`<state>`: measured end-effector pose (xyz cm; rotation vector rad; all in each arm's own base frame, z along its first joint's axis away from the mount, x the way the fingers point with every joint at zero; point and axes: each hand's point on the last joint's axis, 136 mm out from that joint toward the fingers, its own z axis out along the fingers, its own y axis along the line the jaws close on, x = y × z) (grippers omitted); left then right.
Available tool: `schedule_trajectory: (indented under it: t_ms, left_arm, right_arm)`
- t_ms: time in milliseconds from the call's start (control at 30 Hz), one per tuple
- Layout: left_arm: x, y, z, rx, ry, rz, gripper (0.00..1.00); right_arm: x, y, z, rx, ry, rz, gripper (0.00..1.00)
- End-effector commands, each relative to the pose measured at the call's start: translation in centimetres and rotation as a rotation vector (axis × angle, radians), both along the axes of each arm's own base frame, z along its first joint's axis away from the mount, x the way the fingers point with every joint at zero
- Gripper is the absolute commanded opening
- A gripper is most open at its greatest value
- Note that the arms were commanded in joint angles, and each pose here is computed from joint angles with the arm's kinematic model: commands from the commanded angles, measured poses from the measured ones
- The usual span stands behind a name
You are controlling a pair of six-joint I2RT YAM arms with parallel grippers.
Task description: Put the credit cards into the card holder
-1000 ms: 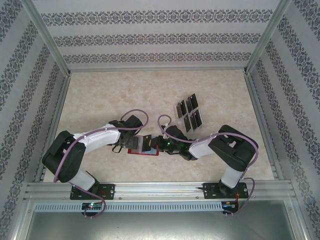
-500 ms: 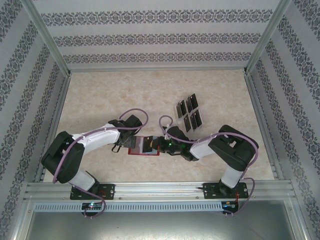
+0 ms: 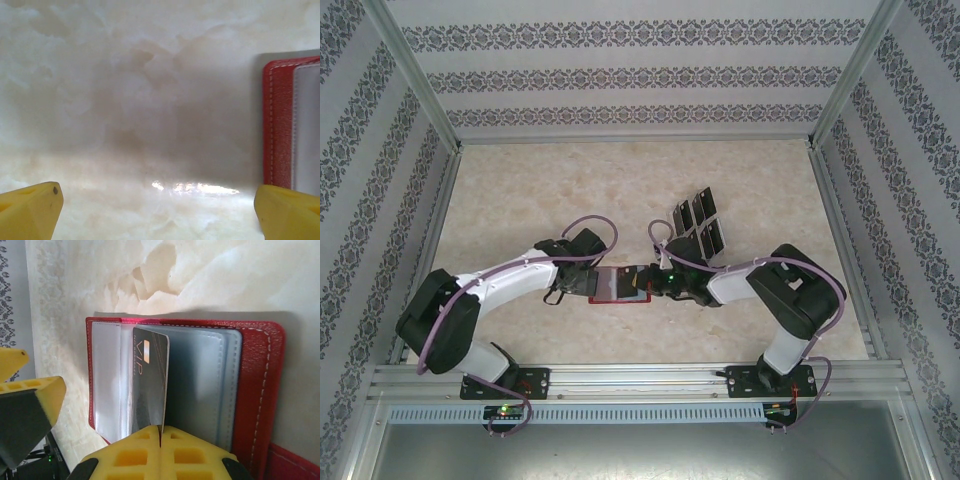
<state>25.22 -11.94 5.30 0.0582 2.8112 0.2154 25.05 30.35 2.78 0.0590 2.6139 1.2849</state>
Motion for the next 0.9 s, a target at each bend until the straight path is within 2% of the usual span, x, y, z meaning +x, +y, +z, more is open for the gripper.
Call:
schedule_trajectory:
  t_ms: [0, 133, 533, 867]
  left_arm:
    - [0.9, -1.3, 1.6, -0.029, -0.033, -0.046, 0.99]
    - [1.7, -2.8, 1.4, -0.071, -0.046, -0.11, 1.0]
    - [1.7, -4.4, -0.8, -0.14, -0.032, -0.172, 1.0]
    - [0.9, -2.3, -2.8, -0.019, 0.041, -0.131, 0.99]
  right_arm:
    - [-1.5, -1.3, -1.4, -0.073, 0.06, 0.059, 0.0]
    - [-1.1, -0.6, 0.3, -0.04, 0.042, 0.063, 0.0]
    - [-0.2, 0.7, 4.5, 0.043, -0.005, 0.056, 0.0]
    - [-0.3, 1.0, 4.8, 0.042, -0.021, 0.034, 0.0]
